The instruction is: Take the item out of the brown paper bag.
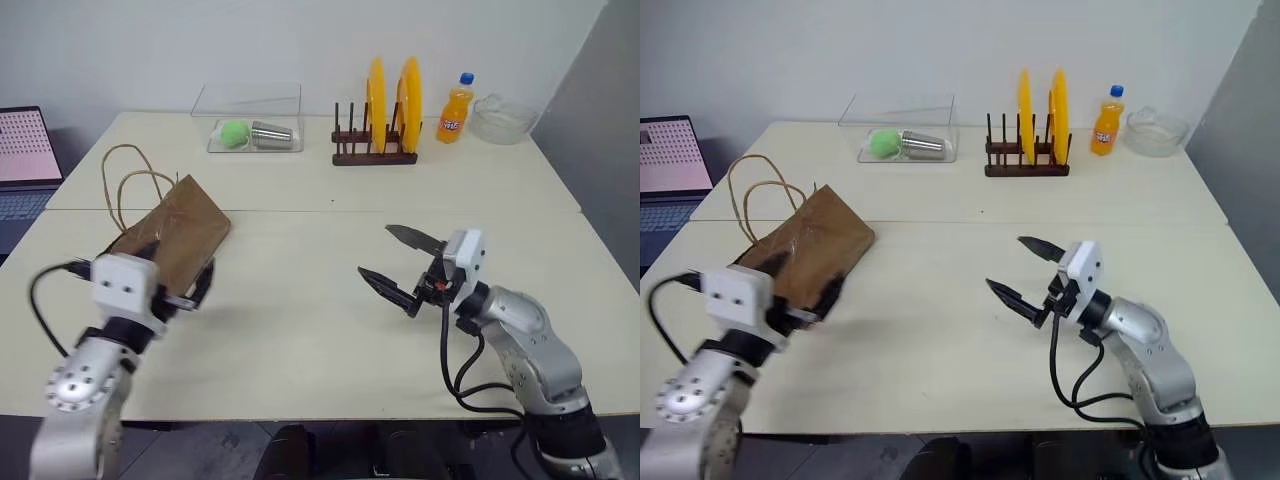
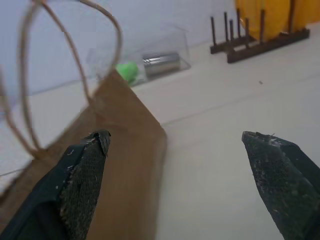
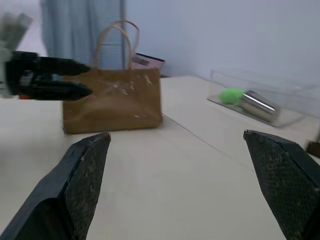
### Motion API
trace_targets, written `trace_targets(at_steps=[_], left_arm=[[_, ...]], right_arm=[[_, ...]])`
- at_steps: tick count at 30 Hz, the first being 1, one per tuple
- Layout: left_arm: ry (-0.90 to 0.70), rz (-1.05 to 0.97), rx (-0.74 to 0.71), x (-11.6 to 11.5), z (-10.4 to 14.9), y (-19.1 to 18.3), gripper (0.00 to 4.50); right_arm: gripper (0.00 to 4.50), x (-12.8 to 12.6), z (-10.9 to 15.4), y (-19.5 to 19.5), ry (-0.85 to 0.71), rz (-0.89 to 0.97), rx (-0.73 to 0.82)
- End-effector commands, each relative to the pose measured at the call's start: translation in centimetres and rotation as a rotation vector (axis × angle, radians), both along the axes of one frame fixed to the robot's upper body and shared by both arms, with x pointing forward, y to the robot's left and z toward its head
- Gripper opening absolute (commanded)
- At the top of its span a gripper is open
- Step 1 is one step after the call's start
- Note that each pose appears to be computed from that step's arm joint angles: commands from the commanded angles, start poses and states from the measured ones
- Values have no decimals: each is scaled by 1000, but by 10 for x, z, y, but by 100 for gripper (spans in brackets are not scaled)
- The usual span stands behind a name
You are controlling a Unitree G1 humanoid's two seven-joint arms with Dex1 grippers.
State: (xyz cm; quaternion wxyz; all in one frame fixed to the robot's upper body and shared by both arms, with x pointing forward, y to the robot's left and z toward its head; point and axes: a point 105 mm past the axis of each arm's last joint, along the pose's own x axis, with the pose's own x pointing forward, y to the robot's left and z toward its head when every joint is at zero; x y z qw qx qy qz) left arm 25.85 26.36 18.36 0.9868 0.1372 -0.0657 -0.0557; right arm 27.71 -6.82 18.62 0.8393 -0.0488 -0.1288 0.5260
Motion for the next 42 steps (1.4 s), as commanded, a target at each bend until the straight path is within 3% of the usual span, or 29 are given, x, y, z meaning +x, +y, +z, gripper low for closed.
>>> trace_targets(at_steps=[1,8,17,28,40,42], left_arm=[[-42,17,-43,-10,24,11,448],[-33,54,-114,-16,53,43,448],[38,-15,-60,27,81,70,448],[152,-162,20,62,81,69,448],[104,-201,24,84,97,64,448],[102,-209,23,86,100,64,410]], right_arm=[[450,-5,12,9,-10,105,6],[450,2,28,16,-38,165,14],[450,-8,41,25,-85,209,9],[450,-20,53,28,-127,216,-18],[450,-20,52,24,-129,173,-32],[450,-20,51,24,-129,173,-38]])
